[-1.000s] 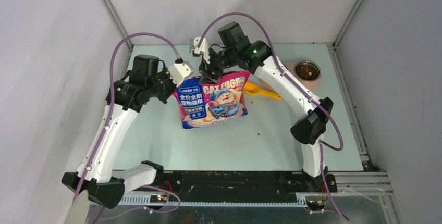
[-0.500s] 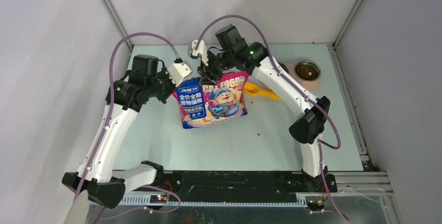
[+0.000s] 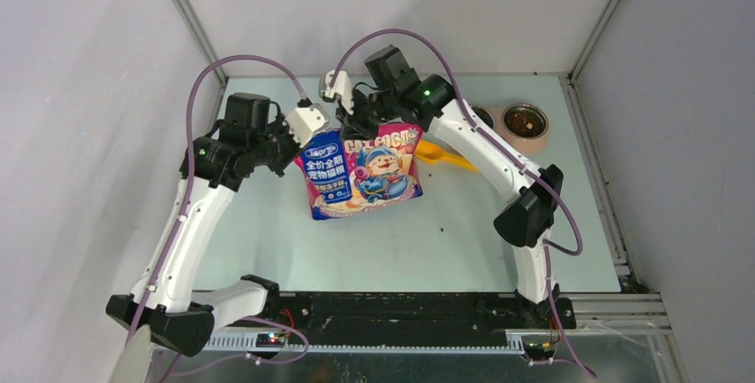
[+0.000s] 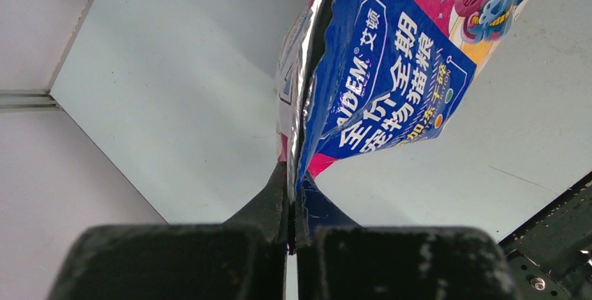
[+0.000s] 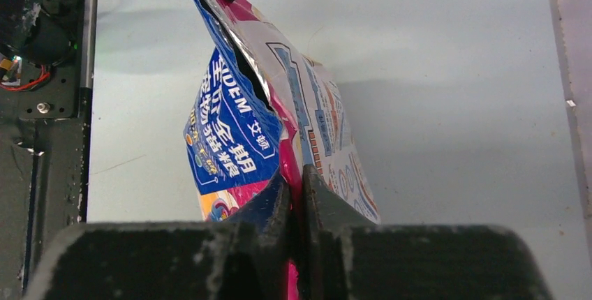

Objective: Serve the pet food
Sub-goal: Close the pet food bag at the center of the board.

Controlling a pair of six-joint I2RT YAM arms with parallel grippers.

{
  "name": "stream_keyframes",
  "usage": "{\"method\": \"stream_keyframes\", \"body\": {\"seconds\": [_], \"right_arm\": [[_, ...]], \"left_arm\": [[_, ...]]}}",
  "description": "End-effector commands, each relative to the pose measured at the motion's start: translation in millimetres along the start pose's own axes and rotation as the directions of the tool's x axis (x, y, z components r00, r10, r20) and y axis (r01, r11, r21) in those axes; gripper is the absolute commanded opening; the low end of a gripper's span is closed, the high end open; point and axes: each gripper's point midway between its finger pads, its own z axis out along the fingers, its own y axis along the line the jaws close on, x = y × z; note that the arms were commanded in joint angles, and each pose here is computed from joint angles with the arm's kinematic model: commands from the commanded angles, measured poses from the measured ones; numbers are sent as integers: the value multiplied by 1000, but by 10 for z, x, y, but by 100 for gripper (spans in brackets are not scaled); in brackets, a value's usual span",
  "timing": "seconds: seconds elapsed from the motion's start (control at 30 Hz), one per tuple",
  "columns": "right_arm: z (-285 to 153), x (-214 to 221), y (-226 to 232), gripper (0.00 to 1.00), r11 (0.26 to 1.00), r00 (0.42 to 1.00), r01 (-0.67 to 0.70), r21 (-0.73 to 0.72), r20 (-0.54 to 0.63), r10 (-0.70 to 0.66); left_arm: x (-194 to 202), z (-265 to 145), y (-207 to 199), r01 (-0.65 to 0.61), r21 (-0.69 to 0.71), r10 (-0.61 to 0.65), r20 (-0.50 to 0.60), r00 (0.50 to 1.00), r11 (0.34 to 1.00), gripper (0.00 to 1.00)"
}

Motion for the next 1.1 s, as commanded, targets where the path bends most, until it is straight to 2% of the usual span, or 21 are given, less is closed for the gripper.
{"method": "stream_keyframes", "body": {"seconds": [0.0,0.1,0.17,0.2,0.3,0.37,0.5,0.67,0.8,0.9,1.07], "right_arm": [[-167,-55,-322,8,983,998,62,171,-6,-62],[-257,-87,-330,1,978,997,78,193,-6,-78],[-316,-110,-298,9,978,996,90,188,0,-92],[-341,-124,-293,23,977,994,106,187,5,-109],[-419,-128,-137,42,978,986,159,137,27,-164],[-442,-95,-32,48,974,977,206,96,32,-209],[-424,82,23,53,959,962,274,70,-13,-273],[-393,179,-82,49,936,945,326,134,-73,-319],[-449,172,-206,39,912,933,358,202,-111,-342],[-490,134,-252,26,899,927,375,228,-117,-357],[-570,75,-230,14,888,918,396,236,-117,-378]], "left_arm": [[-188,-454,272,-16,-161,30,85,996,987,0],[-155,-453,287,-19,-169,32,70,997,985,0],[-127,-442,285,-18,-166,28,59,998,986,0],[-124,-442,280,-19,-165,29,59,998,986,0],[-89,-416,248,-27,-150,35,51,998,988,0],[-72,-409,251,-30,-153,37,46,998,988,0],[-68,-396,268,-29,-159,36,43,998,987,0],[-82,-398,266,-26,-156,34,46,998,987,0],[-51,-384,263,-33,-153,39,32,999,988,0],[-34,-374,264,-41,-153,45,26,999,987,0],[14,-359,268,-48,-158,50,12,999,986,0]]}}
